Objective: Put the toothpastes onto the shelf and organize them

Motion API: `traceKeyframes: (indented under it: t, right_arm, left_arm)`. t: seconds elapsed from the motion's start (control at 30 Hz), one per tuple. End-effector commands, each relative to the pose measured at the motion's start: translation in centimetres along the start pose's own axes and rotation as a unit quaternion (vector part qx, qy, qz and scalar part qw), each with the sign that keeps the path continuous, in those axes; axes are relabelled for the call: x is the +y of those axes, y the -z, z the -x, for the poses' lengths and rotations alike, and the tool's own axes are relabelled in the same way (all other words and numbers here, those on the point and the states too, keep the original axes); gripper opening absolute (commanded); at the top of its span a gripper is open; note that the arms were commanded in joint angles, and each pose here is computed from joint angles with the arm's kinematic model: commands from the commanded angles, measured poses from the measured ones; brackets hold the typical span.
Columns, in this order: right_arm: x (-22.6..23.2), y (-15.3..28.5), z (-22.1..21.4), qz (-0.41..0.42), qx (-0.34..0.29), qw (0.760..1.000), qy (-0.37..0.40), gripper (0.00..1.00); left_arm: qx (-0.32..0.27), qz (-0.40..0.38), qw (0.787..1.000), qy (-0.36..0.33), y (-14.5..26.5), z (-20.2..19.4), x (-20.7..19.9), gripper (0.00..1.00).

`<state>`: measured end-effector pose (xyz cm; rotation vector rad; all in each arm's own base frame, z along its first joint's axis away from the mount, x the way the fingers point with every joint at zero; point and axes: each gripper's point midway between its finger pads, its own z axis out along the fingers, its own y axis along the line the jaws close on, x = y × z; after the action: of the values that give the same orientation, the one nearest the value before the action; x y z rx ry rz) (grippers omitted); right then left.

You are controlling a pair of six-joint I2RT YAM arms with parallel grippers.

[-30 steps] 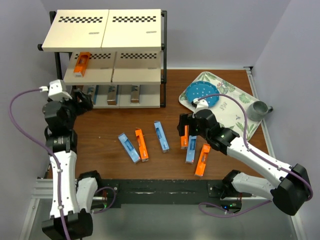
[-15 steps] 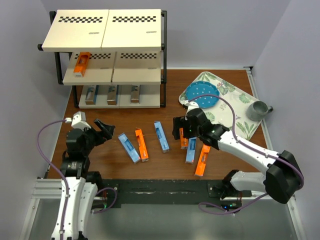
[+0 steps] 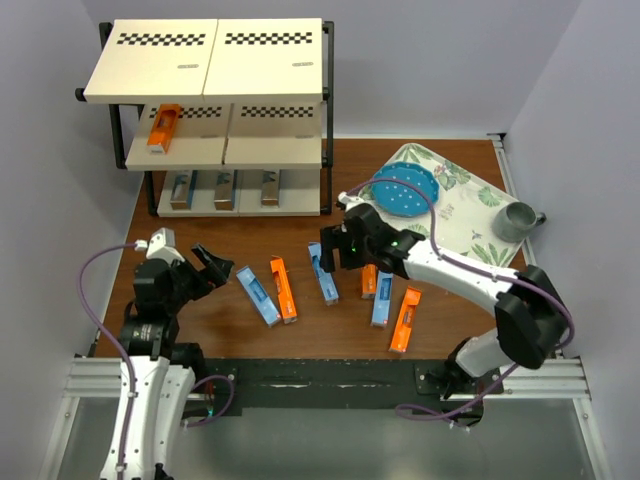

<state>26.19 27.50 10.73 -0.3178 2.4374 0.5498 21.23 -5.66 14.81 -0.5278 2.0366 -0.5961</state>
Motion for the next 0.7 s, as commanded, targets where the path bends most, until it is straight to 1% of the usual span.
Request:
traceKeyframes:
  t: [0.0,0.03,0.07,0.1,0.17,0.2,0.27,0.3,0.37,0.4,0.6,0.67]
  right_arm:
    - [4.2,-1.6,2.3,0.013,-0.01,1.0,-0.004,0.84]
    - [4.8,-2.0,2.6,0.009,-0.01,1.0,-0.005,0.84]
    - [6.3,-2.1,3.1,0.013,-0.009,1.0,0.005,0.84]
    - [6.5,-3.4,2.5,0.001,0.005,1.0,0.009,0.84]
    - [7.9,-4.0,3.2,-0.008,0.003,1.0,0.016,0.83]
    - [7.8,-5.2,2.6,-0.021,0.014,0.999,0.021,0.83]
    - [8.9,-5.6,3.6,-0.033,0.001,0.999,0.022,0.82]
    - [8.8,-7.0,2.8,-0.046,0.012,0.999,0.022,0.81]
    - [9.5,-7.6,3.2,-0.057,0.012,0.998,0.022,0.8]
    - [9.3,-8.7,2.6,-0.068,0.021,0.997,0.021,0.8]
    - [10.7,-11.1,1.8,-0.086,0.031,0.995,0.036,0.73]
    - [10.4,-12.1,0.8,-0.099,0.049,0.993,0.043,0.72]
  left_arm:
    - [-0.04,0.006,0.997,-0.065,2.2,2.9,-1.3,0.93]
    - [-0.044,0.01,0.997,-0.067,2.2,3.0,-1.2,0.93]
    - [-0.04,-0.002,0.997,-0.072,2.3,2.7,-1.7,0.95]
    - [-0.04,-0.005,0.997,-0.071,2.2,2.7,-1.8,0.95]
    - [-0.039,-0.01,0.997,-0.068,2.3,2.5,-1.9,0.95]
    - [-0.039,-0.01,0.997,-0.068,2.4,2.5,-1.9,0.95]
    - [-0.042,-0.006,0.997,-0.066,2.5,2.5,-1.8,0.95]
    - [-0.043,-0.008,0.997,-0.068,2.6,2.5,-1.9,0.95]
    - [-0.045,-0.008,0.997,-0.068,2.6,2.4,-1.9,0.95]
    - [-0.042,-0.01,0.997,-0.068,2.6,2.3,-2.0,0.95]
    - [-0.042,-0.014,0.996,-0.071,2.6,2.2,-2.2,0.95]
    - [-0.04,-0.016,0.997,-0.071,2.6,2.1,-2.3,0.95]
